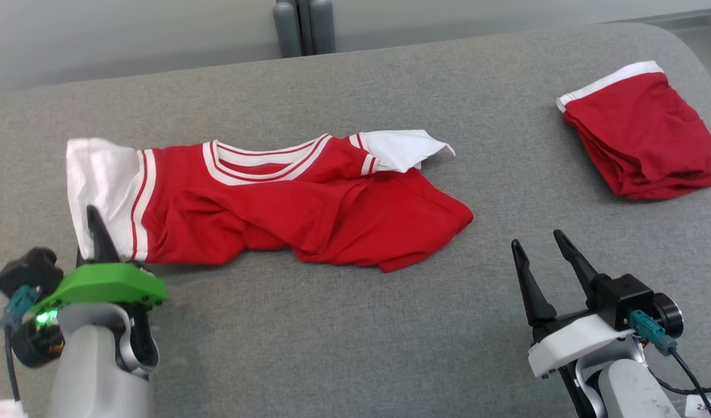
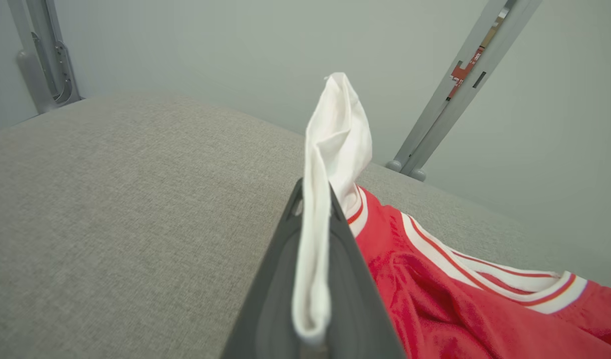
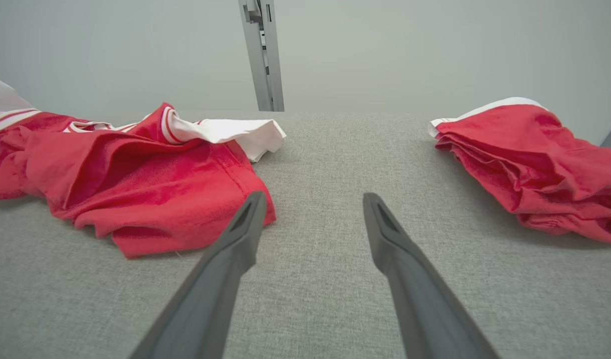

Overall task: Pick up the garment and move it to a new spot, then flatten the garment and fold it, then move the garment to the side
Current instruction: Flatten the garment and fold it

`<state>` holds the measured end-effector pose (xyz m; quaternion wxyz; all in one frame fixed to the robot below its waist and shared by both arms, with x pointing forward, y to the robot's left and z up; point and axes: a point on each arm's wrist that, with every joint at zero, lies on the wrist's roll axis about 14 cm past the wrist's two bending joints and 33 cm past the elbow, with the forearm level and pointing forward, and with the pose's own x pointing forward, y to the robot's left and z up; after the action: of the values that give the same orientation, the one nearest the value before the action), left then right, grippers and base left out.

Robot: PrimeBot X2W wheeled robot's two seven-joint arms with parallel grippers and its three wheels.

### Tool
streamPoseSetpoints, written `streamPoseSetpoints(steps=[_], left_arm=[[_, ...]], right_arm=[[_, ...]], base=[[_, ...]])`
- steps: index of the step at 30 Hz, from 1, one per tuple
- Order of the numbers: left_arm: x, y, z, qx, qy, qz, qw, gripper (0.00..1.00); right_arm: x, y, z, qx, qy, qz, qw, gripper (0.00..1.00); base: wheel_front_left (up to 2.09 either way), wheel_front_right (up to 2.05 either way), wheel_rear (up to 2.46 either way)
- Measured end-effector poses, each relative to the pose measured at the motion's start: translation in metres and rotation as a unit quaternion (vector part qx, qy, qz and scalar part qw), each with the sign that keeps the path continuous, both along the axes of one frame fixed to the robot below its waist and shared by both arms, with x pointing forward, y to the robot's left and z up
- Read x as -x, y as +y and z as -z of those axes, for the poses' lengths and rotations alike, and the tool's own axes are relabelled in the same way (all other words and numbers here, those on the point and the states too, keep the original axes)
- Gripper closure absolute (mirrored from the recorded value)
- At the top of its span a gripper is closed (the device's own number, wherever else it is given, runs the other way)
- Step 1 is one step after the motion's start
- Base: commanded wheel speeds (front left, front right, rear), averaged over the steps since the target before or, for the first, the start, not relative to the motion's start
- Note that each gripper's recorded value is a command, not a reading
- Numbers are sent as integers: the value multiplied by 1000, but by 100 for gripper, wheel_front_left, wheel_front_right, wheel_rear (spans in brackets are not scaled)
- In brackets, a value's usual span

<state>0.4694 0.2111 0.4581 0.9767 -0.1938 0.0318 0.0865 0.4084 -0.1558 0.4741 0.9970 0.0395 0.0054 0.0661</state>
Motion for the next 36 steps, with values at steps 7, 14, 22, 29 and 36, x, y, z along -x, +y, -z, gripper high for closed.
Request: streamPoseSetpoints(steps=[7,14,22,29,36], left_arm=[[51,34,26,28,37,-64,997,86],[77,38,37,48,53,-75,995,0],[89,38,8,-8,6,-38,999,0],[96,36,-14,-23,-28,-26,999,0],[113,32,-19,-29,-32,-33,999,0]], right_arm=[[1,15,-6,-3,-8,-21,1000,0],[1,28,-11,-5,-14,-40,999,0],[-4,81,-21,-8,-28,-116,993,0],[-18,143,-17,-8,-14,-204,979,0],[-38,185,11,7,36,-258,966,0]], base=[[0,0,0],[0,0,0],[0,0,0],[0,0,0],[0,0,0]])
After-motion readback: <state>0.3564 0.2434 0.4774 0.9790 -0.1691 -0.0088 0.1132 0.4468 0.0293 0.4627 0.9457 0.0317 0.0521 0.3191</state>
